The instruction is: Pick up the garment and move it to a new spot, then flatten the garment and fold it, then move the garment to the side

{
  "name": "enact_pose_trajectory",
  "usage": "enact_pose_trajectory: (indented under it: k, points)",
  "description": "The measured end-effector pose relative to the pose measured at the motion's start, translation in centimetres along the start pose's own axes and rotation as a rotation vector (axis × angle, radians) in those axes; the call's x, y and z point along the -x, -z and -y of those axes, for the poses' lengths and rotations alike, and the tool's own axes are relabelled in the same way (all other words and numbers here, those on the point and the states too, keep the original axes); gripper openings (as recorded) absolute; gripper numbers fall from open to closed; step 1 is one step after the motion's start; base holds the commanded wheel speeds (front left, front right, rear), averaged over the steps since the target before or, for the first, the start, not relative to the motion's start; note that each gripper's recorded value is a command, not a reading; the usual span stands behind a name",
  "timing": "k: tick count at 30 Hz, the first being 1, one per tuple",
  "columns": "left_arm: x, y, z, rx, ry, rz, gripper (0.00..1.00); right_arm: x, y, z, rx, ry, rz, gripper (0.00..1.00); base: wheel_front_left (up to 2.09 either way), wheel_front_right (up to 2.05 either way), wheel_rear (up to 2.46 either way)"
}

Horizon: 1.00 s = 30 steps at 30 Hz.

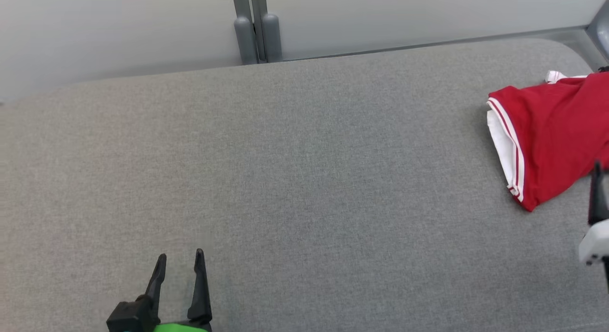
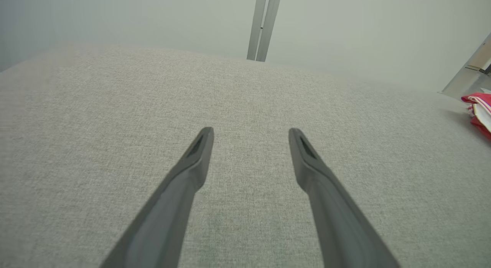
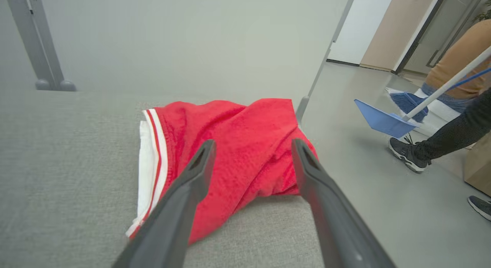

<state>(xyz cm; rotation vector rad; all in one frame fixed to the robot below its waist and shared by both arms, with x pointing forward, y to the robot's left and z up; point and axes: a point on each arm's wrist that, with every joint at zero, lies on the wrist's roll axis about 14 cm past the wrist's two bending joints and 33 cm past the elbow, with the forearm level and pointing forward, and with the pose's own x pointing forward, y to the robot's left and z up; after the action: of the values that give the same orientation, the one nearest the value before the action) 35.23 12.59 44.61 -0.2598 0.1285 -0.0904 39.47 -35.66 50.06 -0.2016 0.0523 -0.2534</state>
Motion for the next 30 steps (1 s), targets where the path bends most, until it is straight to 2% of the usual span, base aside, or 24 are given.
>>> enact_pose_trajectory:
  k: [7,16,20,28,29,30]
  points:
    - [2.0,-2.1,-2.0,-0.015,-0.073,0.072,1.0,5.6,-0.1,-4.9,-0.056,-0.092,0.048,1.0,0.0,0.0,0.0]
    - [3.4,-2.4,-4.3,-0.075,-0.131,0.082,1.0,8.5,-0.1,-8.8,-0.128,-0.166,0.056,1.0,0.0,0.0,0.0]
    - [3.7,-2.4,-4.5,-0.091,-0.129,0.081,1.0,9.3,-0.1,-10.3,-0.155,-0.196,0.053,1.0,0.0,0.0,0.0]
    - [3.6,-2.8,-2.6,-0.135,-0.032,0.096,1.0,9.5,-0.4,-11.4,-0.168,-0.22,0.059,1.0,0.0,0.0,0.0]
    - [3.6,-2.9,-2.4,-0.133,-0.023,0.097,0.0,9.5,-0.4,-11.6,-0.171,-0.226,0.059,0.0,0.0,0.0,0.0]
    - [3.6,-2.7,-2.3,-0.13,-0.022,0.091,0.0,9.6,-0.2,-11.8,-0.174,-0.227,0.052,0.0,0.0,0.0,0.0]
